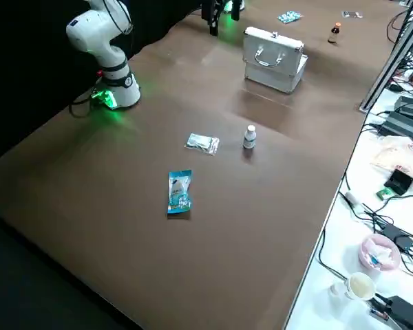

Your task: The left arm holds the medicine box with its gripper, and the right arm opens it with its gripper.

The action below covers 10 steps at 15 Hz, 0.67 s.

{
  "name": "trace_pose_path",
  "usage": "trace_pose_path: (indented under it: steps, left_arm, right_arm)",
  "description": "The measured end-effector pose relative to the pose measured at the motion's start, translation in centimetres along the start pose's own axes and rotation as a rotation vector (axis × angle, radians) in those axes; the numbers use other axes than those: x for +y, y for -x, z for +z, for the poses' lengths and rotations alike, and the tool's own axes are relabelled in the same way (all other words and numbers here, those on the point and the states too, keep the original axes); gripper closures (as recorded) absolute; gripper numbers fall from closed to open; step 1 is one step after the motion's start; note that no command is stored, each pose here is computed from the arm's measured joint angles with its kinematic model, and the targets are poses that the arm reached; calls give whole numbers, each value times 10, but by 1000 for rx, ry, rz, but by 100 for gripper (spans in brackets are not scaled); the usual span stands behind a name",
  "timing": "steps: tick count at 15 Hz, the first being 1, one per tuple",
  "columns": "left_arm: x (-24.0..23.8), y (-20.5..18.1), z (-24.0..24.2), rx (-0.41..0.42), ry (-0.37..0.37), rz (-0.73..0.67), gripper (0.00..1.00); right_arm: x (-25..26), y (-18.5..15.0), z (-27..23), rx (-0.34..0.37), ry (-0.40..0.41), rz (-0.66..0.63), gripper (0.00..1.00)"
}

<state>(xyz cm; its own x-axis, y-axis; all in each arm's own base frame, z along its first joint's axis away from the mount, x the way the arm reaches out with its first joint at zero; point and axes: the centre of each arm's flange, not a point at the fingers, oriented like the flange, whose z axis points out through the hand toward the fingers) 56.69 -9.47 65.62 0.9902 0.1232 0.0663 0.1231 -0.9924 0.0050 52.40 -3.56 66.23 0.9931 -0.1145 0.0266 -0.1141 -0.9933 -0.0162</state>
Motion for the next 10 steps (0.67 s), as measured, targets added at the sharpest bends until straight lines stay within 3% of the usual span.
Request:
trace_pose_path:
  steps: [10]
  left_arm:
    - [-31, -9, 2, -2, -5, 21, 0]
  right_arm:
    - [0, 0, -1, 2, 0, 0, 1]
